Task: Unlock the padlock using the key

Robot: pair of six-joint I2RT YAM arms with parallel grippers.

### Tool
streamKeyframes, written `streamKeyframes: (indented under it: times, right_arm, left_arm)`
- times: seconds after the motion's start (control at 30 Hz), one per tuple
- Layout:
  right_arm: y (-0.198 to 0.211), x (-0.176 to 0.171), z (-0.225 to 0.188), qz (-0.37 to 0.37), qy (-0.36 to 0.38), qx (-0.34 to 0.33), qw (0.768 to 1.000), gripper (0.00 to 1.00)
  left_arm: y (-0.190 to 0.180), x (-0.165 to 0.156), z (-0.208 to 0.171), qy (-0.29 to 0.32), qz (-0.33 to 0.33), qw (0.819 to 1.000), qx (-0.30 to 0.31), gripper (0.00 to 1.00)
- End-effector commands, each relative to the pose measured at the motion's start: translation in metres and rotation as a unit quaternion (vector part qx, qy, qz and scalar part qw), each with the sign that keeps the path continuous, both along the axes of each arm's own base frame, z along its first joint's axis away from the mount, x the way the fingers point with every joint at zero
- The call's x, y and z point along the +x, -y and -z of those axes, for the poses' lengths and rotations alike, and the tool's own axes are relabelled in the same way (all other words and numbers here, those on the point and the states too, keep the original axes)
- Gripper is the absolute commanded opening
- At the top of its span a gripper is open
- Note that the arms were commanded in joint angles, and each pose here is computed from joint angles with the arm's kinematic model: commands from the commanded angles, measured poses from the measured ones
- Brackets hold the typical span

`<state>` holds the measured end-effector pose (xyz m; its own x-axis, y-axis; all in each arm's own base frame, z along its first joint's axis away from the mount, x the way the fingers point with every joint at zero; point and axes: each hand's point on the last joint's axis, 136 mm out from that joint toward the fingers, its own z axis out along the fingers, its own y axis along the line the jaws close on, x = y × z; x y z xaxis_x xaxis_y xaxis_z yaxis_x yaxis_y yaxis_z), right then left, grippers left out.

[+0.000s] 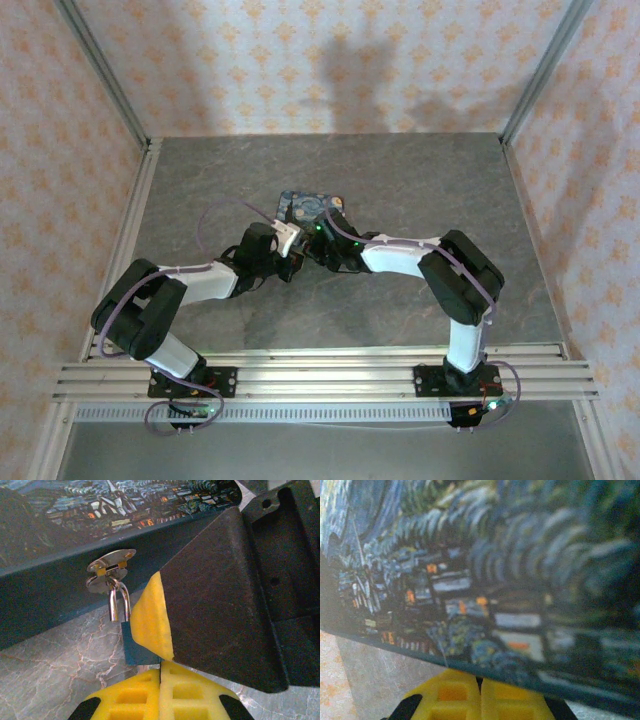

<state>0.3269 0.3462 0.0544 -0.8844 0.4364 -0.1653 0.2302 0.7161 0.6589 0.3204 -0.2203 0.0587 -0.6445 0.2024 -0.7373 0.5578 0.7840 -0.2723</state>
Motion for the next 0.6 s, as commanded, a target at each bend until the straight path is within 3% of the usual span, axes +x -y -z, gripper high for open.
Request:
streamKeyframes:
  times: [0.0, 0.07, 0.2, 0.3, 0.57]
  right_arm:
    - [0.015, -0.009, 0.005, 0.001, -0.004, -0.038, 0.999, 0.0]
    - [0.017, -0.01, 0.002, -0.003, 0.003, -0.043, 0.999, 0.0]
    - [0.024, -0.011, -0.002, -0.011, 0.013, -0.045, 0.999, 0.0]
    - [0.034, -0.012, -0.006, -0.017, 0.023, -0.049, 0.998, 0.0]
    - [0.054, -0.01, -0.018, -0.042, 0.033, -0.041, 0.998, 0.0]
  left_arm:
    - [0.0, 0.001, -0.013, 0.023, -0.004, 1.0, 0.003, 0.0]
    - [-0.004, -0.001, -0.014, 0.023, -0.009, 1.0, 0.005, 0.0]
    - [-0.011, -0.007, -0.015, 0.018, -0.018, 1.0, 0.008, 0.19]
    - [-0.02, -0.011, -0.014, 0.012, -0.034, 0.999, 0.006, 0.29]
    - [-0.03, -0.013, -0.012, -0.003, -0.062, 0.998, -0.001, 0.3]
